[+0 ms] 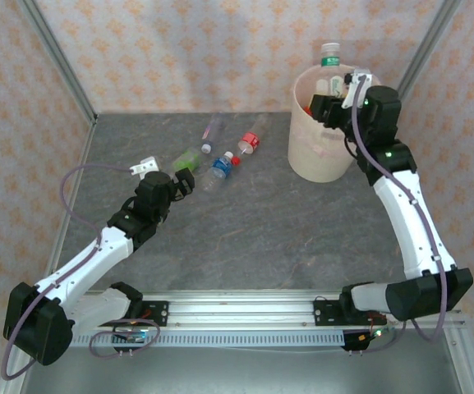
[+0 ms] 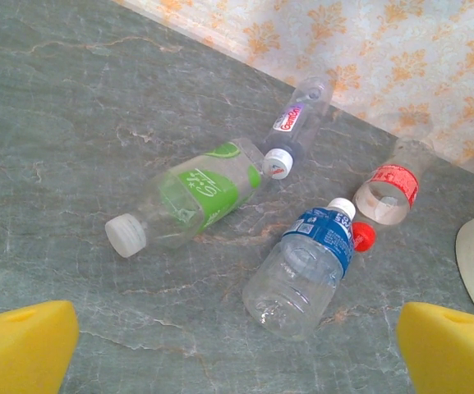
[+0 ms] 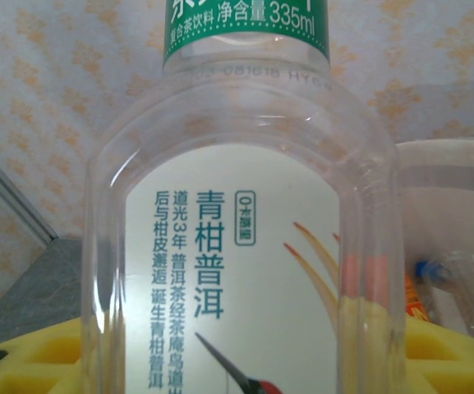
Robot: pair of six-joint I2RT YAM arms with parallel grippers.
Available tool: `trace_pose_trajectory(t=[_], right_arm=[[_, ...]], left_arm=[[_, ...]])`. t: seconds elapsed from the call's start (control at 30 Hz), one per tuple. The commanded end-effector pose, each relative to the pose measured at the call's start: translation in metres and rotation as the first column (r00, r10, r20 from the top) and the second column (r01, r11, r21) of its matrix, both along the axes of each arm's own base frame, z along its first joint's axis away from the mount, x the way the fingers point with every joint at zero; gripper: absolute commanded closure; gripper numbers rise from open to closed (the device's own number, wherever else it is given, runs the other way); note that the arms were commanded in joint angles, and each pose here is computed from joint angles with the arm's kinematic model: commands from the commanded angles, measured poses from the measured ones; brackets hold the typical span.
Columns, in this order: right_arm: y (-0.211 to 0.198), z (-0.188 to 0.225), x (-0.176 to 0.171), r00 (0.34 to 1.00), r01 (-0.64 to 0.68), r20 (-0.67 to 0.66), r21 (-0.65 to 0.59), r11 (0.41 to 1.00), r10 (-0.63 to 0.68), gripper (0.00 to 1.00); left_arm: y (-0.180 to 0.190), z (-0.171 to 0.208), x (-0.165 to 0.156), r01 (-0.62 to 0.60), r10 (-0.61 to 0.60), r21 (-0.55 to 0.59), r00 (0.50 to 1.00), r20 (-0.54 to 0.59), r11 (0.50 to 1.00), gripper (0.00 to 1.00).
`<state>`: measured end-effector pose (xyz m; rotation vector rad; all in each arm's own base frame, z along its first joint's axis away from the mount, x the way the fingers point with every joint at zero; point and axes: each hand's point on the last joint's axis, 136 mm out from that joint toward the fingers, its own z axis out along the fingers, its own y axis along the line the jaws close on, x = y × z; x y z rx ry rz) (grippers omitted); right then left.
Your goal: Put the plastic bottles in the bin
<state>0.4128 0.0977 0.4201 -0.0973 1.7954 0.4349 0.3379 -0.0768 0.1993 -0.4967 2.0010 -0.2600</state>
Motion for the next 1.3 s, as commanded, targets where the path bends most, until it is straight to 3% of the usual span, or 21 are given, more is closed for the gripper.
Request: trace_pose_trajectory(t=[0.0, 0.2, 0.3, 0.43, 0.7, 0.9, 1.27], right_arm=[[-0.013, -0.009, 0.012, 0.997, 0.002, -0.075, 0.049, 0.999, 0.002, 1.0], [-0.043, -0.034, 0.045, 0.974, 0.123, -0.195, 0.004, 0.992, -0.119, 0.88], [-0.053, -0.054, 0.059, 0.947, 0.178, -0.266, -0.037, 0.983, -0.181, 0.7], [-0.086, -0.078, 0.072, 0.868, 0.36, -0.324, -0.11, 0.927, -0.375, 0.0], [-0.087, -0.057, 0.057, 0.874, 0.379, -0.299, -0.075, 0.922, -0.383, 0.01], [-0.081, -0.048, 0.04, 0.893, 0.364, -0.279, -0.015, 0.931, -0.353, 0.01], [-0.027, -0.017, -0.005, 0.978, 0.127, -0.188, 0.207, 0.97, -0.088, 0.01]], left_arm=[[0.008, 0.003, -0.001, -0.035, 0.035, 0.005, 0.999, 0.016, 0.999, 0.0], [0.009, 0.003, -0.001, -0.036, 0.036, 0.007, 0.999, 0.014, 0.999, 0.0], [0.01, 0.003, -0.002, -0.041, 0.041, 0.012, 0.999, 0.013, 0.999, 0.0], [0.012, 0.003, -0.004, -0.045, 0.045, 0.016, 0.999, 0.014, 0.999, 0.0], [0.016, 0.001, -0.007, -0.056, 0.056, 0.042, 0.998, 0.0, 0.998, 0.0], [0.009, -0.01, 0.002, -0.017, 0.025, 0.089, 0.996, -0.087, 0.996, 0.0], [0.013, -0.037, 0.035, 0.104, -0.065, 0.123, 0.956, -0.287, 0.987, 0.0]])
